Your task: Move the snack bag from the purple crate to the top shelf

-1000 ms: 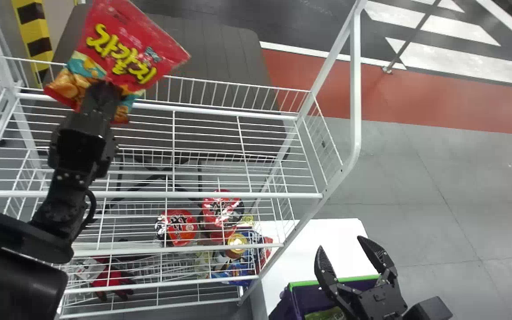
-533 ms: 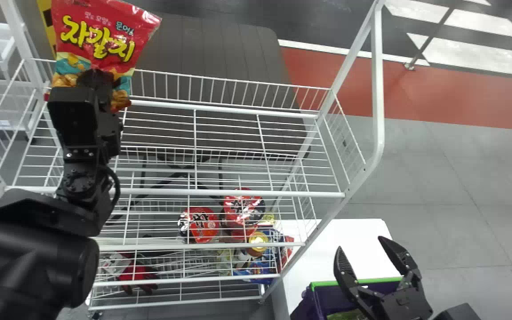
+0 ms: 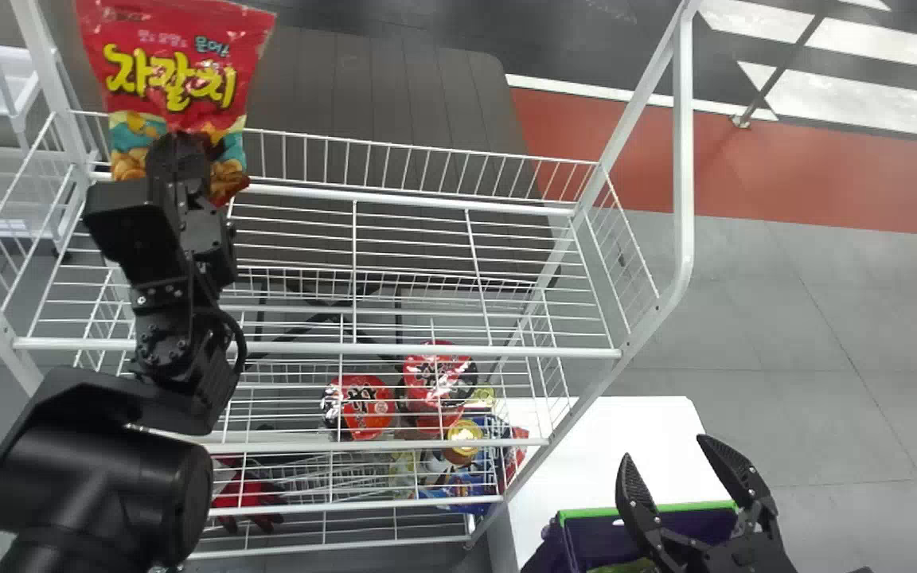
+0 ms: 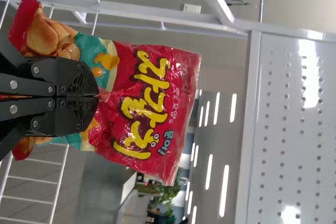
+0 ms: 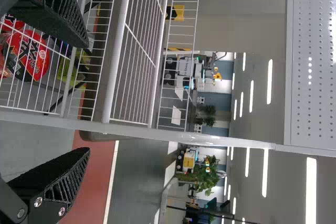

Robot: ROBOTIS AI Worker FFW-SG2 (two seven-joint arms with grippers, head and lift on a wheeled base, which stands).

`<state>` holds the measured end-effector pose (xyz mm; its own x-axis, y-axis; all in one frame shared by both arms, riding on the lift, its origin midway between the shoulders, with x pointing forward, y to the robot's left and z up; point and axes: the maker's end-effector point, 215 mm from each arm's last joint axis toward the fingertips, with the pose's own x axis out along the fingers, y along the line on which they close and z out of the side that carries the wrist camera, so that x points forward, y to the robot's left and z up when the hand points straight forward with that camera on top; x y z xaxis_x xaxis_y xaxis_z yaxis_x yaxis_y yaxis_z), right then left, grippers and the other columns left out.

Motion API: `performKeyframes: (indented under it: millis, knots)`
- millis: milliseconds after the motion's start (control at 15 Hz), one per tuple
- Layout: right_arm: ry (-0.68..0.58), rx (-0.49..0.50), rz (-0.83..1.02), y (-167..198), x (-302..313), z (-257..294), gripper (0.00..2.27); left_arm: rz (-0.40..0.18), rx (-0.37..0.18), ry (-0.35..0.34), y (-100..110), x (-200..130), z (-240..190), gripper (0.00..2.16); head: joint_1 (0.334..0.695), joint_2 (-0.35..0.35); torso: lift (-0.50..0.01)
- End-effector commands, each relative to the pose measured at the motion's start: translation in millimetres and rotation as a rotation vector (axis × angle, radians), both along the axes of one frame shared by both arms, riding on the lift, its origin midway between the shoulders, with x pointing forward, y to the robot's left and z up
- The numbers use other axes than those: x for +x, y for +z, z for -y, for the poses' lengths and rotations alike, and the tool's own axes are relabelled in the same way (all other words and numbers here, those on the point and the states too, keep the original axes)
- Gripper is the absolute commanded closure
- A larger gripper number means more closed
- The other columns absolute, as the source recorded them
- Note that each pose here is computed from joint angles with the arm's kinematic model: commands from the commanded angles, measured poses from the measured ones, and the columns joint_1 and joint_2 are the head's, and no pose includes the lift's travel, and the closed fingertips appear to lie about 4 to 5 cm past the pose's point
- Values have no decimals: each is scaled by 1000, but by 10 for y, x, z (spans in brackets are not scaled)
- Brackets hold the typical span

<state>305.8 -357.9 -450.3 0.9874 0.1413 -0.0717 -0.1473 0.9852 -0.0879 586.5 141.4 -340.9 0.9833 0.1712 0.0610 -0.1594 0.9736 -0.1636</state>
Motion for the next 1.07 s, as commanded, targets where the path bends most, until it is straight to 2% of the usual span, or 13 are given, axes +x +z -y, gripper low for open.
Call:
performKeyframes:
  millis: [0, 400, 600, 1000]
  knots:
    - [-9, 7, 6, 5, -35, -9, 120, 8, -27, 16, -56, -43, -22, 1713, 695, -267, 0]
    - [3, 5, 25, 62, -89, -36, 120, 12, -19, 8, -308, -21, -61, 1713, 695, -263, 0]
    - [-3, -2, 47, 139, -140, 1, 120, 32, -8, -6, -352, 68, -92, 1713, 695, -260, 0]
    - [0, -9, 57, 172, -179, 6, 120, 45, -52, -5, -449, 92, -223, 1710, 695, -251, 0]
